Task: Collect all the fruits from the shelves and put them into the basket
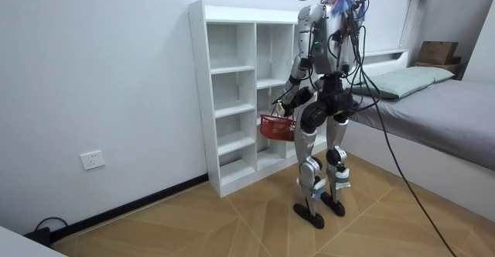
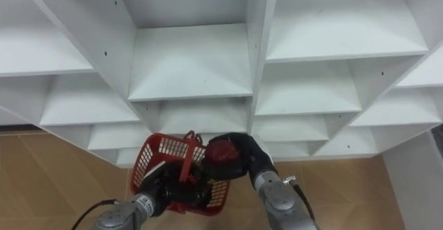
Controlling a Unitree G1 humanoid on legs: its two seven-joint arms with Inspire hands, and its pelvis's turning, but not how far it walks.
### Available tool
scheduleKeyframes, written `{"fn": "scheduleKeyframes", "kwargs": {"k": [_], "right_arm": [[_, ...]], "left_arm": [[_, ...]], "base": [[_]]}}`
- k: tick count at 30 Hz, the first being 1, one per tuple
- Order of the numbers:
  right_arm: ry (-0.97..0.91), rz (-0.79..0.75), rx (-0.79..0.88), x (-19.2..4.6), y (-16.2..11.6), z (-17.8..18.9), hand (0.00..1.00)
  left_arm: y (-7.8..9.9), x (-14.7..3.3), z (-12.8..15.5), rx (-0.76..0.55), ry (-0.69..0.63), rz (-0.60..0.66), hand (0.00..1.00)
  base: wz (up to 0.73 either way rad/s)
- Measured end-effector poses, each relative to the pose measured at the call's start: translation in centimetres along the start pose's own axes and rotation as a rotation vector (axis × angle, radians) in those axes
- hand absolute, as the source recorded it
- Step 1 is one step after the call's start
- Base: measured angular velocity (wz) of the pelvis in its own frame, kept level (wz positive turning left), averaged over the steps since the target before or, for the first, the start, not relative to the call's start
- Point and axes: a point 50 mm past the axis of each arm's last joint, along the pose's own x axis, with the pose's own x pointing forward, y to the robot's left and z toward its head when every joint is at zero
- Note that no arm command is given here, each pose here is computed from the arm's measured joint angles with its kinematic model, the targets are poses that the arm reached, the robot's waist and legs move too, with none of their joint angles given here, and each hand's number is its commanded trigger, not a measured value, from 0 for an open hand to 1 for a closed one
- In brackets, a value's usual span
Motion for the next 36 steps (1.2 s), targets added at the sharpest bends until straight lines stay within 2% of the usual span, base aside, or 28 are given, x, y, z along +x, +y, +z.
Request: {"fn": "scheduleKeyframes", "kwargs": {"k": [28, 29, 31, 32, 33, 34, 36], "right_arm": [[0.058, 0.018, -0.004, -0.2, -0.1, -1.4, 0.98], [0.058, 0.018, -0.004, -0.2, -0.1, -1.4, 0.76], [0.058, 0.018, -0.004, -0.2, -0.1, -1.4, 0.51], [0.058, 0.017, -0.004, -0.2, -0.1, -1.4, 0.31], [0.058, 0.017, -0.003, -0.2, -0.1, -1.4, 0.20], [0.058, 0.017, -0.003, -0.2, -0.1, -1.4, 0.15], [0.058, 0.017, 0.001, -0.2, -0.1, -1.4, 0.11]], "left_arm": [[0.0, 0.0, 0.0, 0.002, 0.001, -0.011, 1.00], [0.0, 0.0, 0.0, 0.002, 0.001, -0.011, 1.00], [0.0, 0.0, 0.0, 0.002, 0.001, -0.012, 1.00], [0.0, 0.0, 0.0, 0.002, 0.001, -0.013, 1.00], [0.0, 0.0, 0.0, 0.002, 0.001, -0.014, 1.00], [0.0, 0.0, 0.0, 0.002, 0.001, -0.015, 1.00], [0.0, 0.0, 0.0, 0.002, 0.001, -0.016, 1.00]], "base": [[0.00], [0.00], [0.00], [0.00], [0.00], [0.00], [0.00]]}}
